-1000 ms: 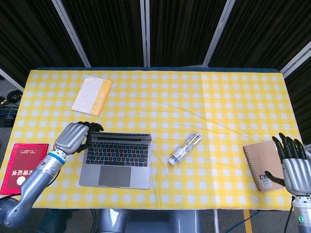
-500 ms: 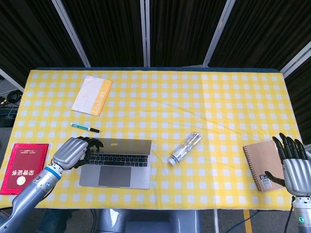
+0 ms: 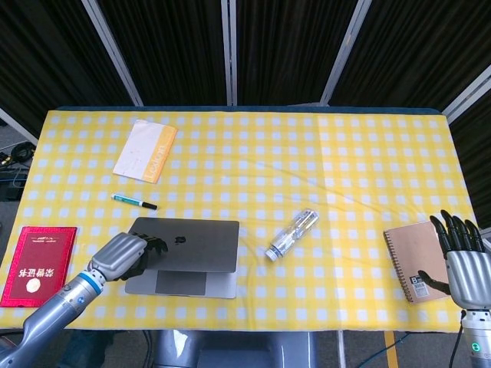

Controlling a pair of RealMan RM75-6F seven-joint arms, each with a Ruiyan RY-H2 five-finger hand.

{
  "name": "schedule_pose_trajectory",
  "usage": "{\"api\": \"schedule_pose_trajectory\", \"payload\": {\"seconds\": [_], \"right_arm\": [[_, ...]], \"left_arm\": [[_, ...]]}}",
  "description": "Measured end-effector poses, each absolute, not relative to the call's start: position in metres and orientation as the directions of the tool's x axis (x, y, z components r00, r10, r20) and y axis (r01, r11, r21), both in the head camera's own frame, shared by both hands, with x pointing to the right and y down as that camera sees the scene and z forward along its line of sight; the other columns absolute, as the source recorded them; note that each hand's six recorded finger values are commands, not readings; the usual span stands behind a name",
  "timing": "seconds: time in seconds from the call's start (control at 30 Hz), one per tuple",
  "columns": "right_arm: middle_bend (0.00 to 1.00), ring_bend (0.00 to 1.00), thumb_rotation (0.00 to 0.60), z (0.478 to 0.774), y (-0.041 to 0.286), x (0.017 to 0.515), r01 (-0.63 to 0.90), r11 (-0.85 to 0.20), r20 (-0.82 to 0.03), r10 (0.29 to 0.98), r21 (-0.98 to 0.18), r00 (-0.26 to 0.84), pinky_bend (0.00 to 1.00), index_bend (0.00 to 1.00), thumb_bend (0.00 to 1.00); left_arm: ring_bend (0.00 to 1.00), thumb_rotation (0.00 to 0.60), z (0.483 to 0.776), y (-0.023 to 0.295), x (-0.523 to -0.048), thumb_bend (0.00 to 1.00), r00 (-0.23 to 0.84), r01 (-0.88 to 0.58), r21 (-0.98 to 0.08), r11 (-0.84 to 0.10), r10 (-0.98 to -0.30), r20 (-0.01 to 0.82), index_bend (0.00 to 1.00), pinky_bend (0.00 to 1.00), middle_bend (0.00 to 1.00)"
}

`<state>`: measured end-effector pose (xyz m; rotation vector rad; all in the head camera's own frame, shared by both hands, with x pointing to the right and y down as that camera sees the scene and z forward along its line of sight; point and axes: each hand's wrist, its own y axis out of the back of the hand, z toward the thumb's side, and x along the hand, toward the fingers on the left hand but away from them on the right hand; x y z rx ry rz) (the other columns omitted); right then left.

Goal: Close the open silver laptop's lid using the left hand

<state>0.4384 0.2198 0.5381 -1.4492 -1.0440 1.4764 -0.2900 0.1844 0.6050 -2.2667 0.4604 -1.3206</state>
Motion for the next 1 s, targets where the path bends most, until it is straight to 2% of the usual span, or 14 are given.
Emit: {"api": "schedule_pose_trajectory", "payload": {"seconds": [0.43, 0.8, 1.0], "right_arm": [[0.00, 0.00, 0.600, 0.540, 0.220, 0.438, 0.005, -0.344, -0.344, 0.939, -0.939, -0.021, 0.00, 0.05, 0.00], [0.00, 0.00, 0.600, 0.538, 0.220, 0.438, 0.009, -0.340, -0.340, 0.940, -0.940, -0.021, 0.00, 0.05, 0.00], [0.00, 0.00, 0.600, 0.538, 0.220, 0.439, 0.009, -0.339, -0.339, 0.941, -0.941, -0.023, 0.00, 0.05, 0.00]], "left_arm": [[0.33, 0.600, 0.626, 0.204, -0.280, 1.00, 0.500, -0.041, -0.518, -0.854, -0.466, 0.730, 0.32, 0.35, 0.35], [0.33, 0.600, 0.656, 0.232, -0.274, 1.00, 0.508, -0.001, -0.452, -0.892, -0.390, 0.768, 0.32, 0.35, 0.35], [0.33, 0.600, 0.665, 0.238, -0.277, 1.00, 0.496, -0.001, -0.436, -0.900, -0.379, 0.781, 0.32, 0.35, 0.35]]}}
